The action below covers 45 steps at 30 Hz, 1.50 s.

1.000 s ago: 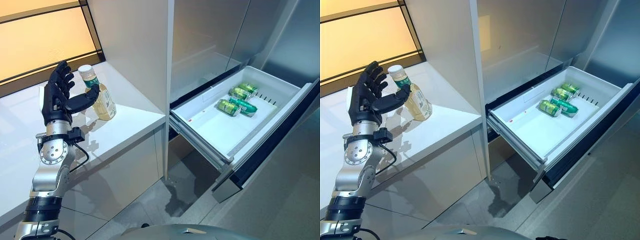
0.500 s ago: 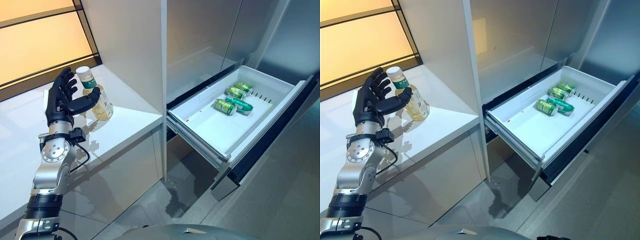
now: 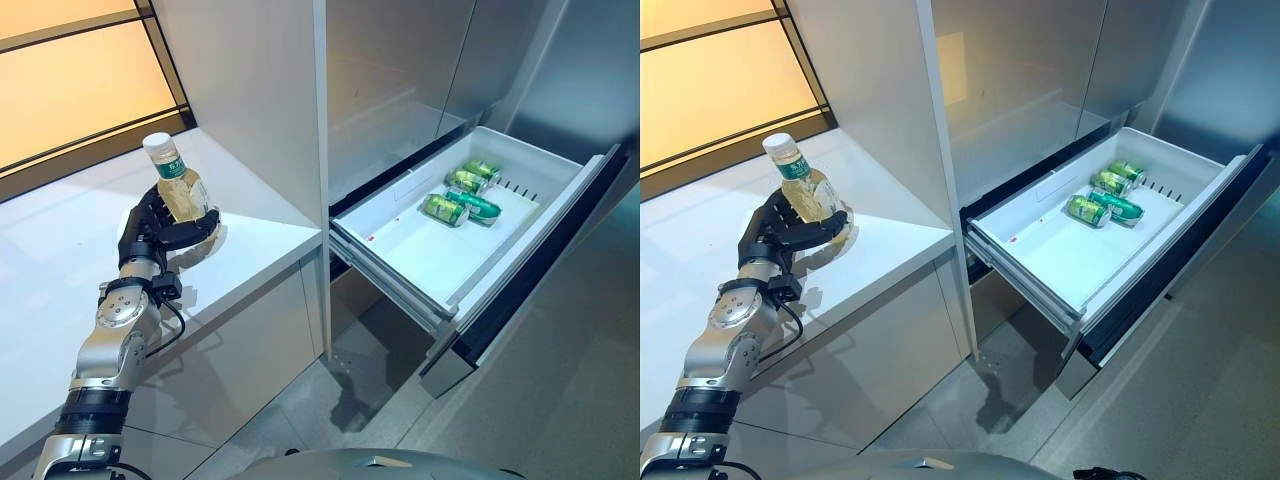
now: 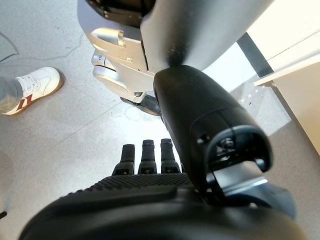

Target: Put drinks into fridge and close the fridge

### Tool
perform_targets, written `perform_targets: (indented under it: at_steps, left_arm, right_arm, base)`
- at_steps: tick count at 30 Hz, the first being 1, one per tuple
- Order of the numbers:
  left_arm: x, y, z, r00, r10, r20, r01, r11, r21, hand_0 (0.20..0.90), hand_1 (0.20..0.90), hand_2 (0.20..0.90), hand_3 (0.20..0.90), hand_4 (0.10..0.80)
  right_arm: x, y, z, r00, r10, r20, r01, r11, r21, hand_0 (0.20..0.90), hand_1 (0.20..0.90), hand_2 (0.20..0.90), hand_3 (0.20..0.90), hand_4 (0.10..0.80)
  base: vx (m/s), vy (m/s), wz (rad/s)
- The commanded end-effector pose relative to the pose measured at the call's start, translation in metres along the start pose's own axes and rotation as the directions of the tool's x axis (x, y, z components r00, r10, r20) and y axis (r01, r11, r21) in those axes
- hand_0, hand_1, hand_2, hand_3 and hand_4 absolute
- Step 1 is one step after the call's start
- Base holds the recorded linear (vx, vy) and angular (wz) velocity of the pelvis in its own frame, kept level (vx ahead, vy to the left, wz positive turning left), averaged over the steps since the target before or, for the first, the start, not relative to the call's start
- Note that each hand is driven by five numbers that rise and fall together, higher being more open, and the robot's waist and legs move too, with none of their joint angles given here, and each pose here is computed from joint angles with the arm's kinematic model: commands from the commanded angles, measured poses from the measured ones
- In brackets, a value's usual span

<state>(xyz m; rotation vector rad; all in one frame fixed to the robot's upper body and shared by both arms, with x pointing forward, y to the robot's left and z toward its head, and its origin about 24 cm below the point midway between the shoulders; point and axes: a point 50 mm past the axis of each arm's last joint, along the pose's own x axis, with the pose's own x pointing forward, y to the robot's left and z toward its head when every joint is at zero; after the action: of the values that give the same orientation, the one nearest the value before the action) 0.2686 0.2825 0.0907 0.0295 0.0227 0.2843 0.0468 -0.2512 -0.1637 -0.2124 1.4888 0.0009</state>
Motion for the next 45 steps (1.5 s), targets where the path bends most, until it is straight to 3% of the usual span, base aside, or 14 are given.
perform_targets:
  at_steps: [1,37,39,40,41,45]
  left_arm:
    - [0.017,-0.001,0.069,0.955,0.013,0.295,-0.004,1.000,-0.028,0.900,0.900,0.900,0.900,0.800]
    - [0.031,-0.004,0.104,0.907,0.090,0.412,-0.055,0.994,-0.096,0.900,0.900,0.900,0.900,0.800]
    - [0.031,-0.004,0.104,0.907,0.090,0.410,-0.054,0.994,-0.100,0.540,0.540,0.540,0.480,0.380]
    - [0.031,-0.004,0.103,0.908,0.091,0.409,-0.054,0.993,-0.102,0.326,0.326,0.326,0.230,0.130]
    - [0.031,-0.004,0.103,0.908,0.091,0.409,-0.053,0.993,-0.102,0.300,0.300,0.300,0.200,0.100]
    - [0.032,-0.005,0.103,0.908,0.092,0.408,-0.052,0.993,-0.107,0.300,0.300,0.300,0.200,0.100]
  right_arm:
    - [0.001,0.015,0.013,0.997,0.067,0.023,-0.067,0.998,-0.020,0.900,0.900,0.900,0.900,0.800]
    - [0.002,0.018,0.010,0.997,0.076,0.010,-0.075,0.996,-0.049,0.900,0.900,0.900,0.900,0.800]
    - [0.002,0.018,0.010,0.997,0.075,0.010,-0.075,0.996,-0.050,0.900,0.900,0.900,0.900,0.800]
    - [0.002,0.018,0.010,0.997,0.075,0.010,-0.075,0.996,-0.051,0.900,0.900,0.900,0.900,0.800]
    - [0.002,0.018,0.010,0.997,0.075,0.010,-0.074,0.996,-0.052,0.900,0.900,0.900,0.900,0.800]
    - [0.002,0.018,0.010,0.997,0.073,0.008,-0.072,0.996,-0.052,0.900,0.900,0.900,0.900,0.800]
  base:
    - [0.000,0.000,0.00]
    - [0.002,-0.001,-0.01]
    - [0.000,0.000,0.00]
    - [0.000,0.000,0.00]
    - [0.000,0.000,0.00]
    - [0.000,0.000,0.00]
